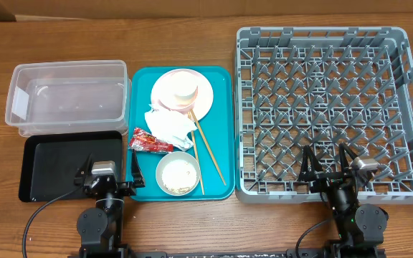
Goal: Sort waste into correct bins and load items into the dishwasher
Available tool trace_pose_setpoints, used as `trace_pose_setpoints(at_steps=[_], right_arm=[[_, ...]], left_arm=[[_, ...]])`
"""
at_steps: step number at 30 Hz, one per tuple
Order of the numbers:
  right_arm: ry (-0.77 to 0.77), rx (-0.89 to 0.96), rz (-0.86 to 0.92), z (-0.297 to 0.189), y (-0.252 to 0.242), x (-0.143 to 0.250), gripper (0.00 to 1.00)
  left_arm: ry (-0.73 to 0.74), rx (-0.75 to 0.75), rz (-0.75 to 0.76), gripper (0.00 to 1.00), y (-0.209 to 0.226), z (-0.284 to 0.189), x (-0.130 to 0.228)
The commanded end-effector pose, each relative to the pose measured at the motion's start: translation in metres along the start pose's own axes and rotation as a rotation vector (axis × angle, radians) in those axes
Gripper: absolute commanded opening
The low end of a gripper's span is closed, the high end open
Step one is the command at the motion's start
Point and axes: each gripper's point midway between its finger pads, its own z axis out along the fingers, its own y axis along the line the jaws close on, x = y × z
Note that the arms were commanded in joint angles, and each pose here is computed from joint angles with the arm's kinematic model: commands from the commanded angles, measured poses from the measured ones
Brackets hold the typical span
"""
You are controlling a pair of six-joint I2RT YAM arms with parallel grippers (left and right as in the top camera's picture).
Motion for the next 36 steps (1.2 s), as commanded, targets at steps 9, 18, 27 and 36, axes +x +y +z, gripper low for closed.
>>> trace_pose_setpoints(at_steps=[9, 18, 27, 36], right_arm=[[-0.007, 0.009, -0.006, 0.0, -0.003, 0.001, 1.0], [-0.007, 0.009, -0.006, 0.0, -0.003, 0.001, 1.0], [-0.007, 0.009, -0.006, 0.0, -0.003, 0.001, 1.0], [-0.007, 0.009, -0.006, 0.0, -0.003, 0.001, 1.0]], left_arm=[[-0.011, -0.007, 0.022, 1.0, 0.001, 0.0, -0.002], [-0.132, 0.15, 0.018, 1.0, -0.026, -0.008, -0.041], [-0.028, 0.209, -0.03, 1.0, -0.036, -0.031, -0.098], [0.496, 0.408, -0.07, 1.0, -0.072, -0.005, -0.131]])
